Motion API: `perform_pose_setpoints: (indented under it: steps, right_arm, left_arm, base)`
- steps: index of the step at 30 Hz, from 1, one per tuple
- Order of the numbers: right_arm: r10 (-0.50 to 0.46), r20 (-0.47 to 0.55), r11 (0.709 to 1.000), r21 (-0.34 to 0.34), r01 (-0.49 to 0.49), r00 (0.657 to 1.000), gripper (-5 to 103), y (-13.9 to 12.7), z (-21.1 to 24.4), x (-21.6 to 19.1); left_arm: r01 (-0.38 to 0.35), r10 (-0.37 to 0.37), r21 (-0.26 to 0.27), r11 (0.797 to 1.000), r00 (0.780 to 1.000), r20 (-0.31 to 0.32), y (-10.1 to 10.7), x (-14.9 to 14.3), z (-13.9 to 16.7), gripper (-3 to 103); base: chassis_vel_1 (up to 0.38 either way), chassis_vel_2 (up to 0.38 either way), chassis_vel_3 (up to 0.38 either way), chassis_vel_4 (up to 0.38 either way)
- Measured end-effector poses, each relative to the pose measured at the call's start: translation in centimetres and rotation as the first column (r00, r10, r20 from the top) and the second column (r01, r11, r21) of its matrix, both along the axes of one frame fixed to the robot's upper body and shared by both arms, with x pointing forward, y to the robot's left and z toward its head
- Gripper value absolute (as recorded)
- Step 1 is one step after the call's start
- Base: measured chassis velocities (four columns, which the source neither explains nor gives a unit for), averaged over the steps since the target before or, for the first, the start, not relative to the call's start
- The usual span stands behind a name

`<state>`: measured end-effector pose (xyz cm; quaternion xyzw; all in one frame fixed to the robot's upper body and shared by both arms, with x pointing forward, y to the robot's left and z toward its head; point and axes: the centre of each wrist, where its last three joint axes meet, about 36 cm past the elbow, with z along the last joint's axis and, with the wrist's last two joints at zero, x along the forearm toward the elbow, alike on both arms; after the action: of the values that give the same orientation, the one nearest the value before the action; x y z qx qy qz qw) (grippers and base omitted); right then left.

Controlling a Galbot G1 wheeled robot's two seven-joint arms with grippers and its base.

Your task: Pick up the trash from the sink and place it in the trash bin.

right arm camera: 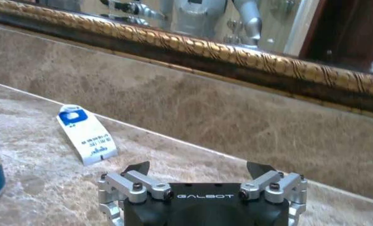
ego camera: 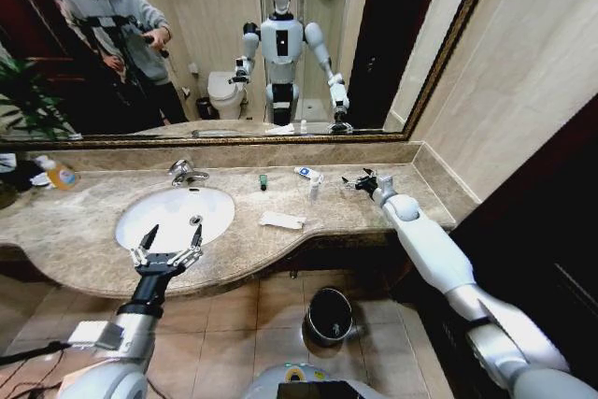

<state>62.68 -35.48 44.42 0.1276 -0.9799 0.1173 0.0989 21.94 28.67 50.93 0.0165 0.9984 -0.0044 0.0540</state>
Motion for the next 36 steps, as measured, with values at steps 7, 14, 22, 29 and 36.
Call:
perform_pose_setpoints:
  steps: [7,14,22,29,36]
  right_arm:
    - [-0.021,-0.034,0.998,0.056,0.023,0.999,100,-0.7,-1.1,0.3]
    - [-0.035,-0.048,0.998,0.060,0.037,0.998,100,-1.5,-1.2,0.8]
    - [-0.055,-0.077,0.996,0.065,0.060,0.996,83,-2.5,-2.0,1.1]
    - [-0.066,-0.098,0.992,0.099,0.075,0.993,55,-3.1,-2.0,1.4]
    - [-0.064,-0.110,0.992,0.100,0.075,0.992,33,-3.8,-2.3,1.0]
  left_arm:
    - [0.000,0.000,0.000,1.000,1.000,0.000,0.0,0.0,0.0,100]
    - [0.000,0.000,0.000,1.000,1.000,0.000,0.0,0.0,0.0,100]
    - [0.000,0.000,0.000,1.000,1.000,0.000,0.0,0.0,0.0,100]
    - [0.000,0.000,0.000,1.000,1.000,0.000,0.0,0.0,0.0,100]
    - [0.000,0.000,0.000,1.000,1.000,0.000,0.0,0.0,0.0,100]
  base:
    - [0.000,0.000,0.000,0.000]
    - [0.000,0.000,0.000,0.000]
    - [0.000,0.000,0.000,0.000]
    - [0.000,0.000,0.000,0.000]
    - [0.000,0.000,0.000,0.000]
